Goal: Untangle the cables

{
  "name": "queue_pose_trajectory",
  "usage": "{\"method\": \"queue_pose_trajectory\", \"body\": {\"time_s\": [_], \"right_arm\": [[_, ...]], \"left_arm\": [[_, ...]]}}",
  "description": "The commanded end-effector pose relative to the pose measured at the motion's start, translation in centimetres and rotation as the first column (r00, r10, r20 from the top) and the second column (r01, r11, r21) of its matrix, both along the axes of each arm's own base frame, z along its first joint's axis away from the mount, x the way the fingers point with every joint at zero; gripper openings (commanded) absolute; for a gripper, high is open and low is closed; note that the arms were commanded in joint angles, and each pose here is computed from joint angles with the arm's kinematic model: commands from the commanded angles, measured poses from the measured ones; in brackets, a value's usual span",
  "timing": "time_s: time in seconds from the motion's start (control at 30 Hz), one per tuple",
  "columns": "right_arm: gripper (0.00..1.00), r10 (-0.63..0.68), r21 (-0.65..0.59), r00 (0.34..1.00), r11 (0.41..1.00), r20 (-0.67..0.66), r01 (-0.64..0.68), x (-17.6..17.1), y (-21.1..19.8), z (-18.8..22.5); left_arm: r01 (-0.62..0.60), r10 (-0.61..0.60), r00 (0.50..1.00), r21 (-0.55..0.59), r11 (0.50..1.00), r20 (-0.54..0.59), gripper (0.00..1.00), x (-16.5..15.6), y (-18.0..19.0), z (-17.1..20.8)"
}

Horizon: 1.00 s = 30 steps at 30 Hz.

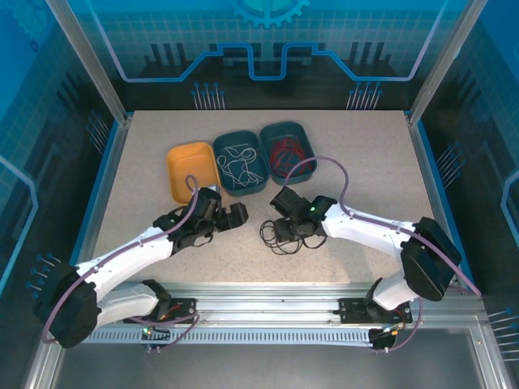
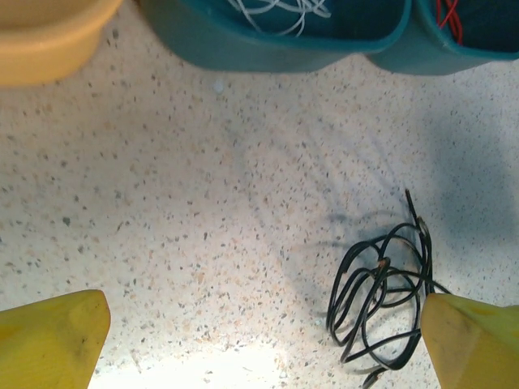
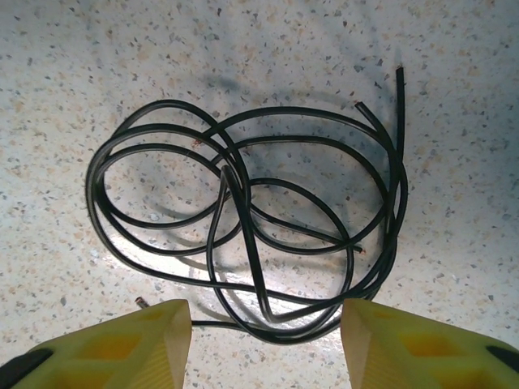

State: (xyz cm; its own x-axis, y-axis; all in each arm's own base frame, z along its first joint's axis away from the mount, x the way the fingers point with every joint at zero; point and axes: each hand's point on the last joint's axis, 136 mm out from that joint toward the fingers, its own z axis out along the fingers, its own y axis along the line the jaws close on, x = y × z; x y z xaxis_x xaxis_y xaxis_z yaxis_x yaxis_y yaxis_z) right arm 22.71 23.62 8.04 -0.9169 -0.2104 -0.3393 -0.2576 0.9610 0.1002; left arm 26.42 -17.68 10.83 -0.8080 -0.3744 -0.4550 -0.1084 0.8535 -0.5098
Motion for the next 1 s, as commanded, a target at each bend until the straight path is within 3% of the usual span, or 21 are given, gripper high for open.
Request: {"method": "queue_pose_trajectory", "body": {"time_s": [0.0, 0.2, 0.4, 0.6, 0.97], "right_arm": [[0.51, 0.005, -0.010, 1.000, 1.000, -0.013, -0.005, 0.1, 1.0, -0.4], [0.48, -0.019, -0.088, 0.999, 0.996, -0.026, 0.017, 0.8, 0.5, -1.2], [0.40, -0.018, -0.089, 1.000, 0.996, -0.019, 0.016, 1.4, 0.8, -0.9], [0.31, -0.019, -0.037, 1.000, 0.999, -0.001, 0.019, 2.4, 1.5, 0.0], [0.16, -0.036, 0.139, 0.998, 0.990, 0.055, 0.028, 5.8, 3.8, 2.3]], "left_arm": [[-0.037, 0.040, 0.999, -0.106, 0.994, 0.026, 0.99, 0.4, -1.0, 0.5], [-0.051, 0.050, 0.999, -0.119, 0.992, -0.012, 0.99, 0.1, -1.1, -1.1], [-0.101, 0.101, 0.995, -0.117, 0.988, -0.010, 0.99, 0.1, -0.3, -1.9], [-0.129, 0.133, 0.991, -0.121, 0.984, 0.027, 0.99, 0.5, 0.3, -1.6], [-0.047, 0.058, 0.996, -0.156, 0.987, 0.063, 0.99, 1.0, -1.4, -1.1]]}}
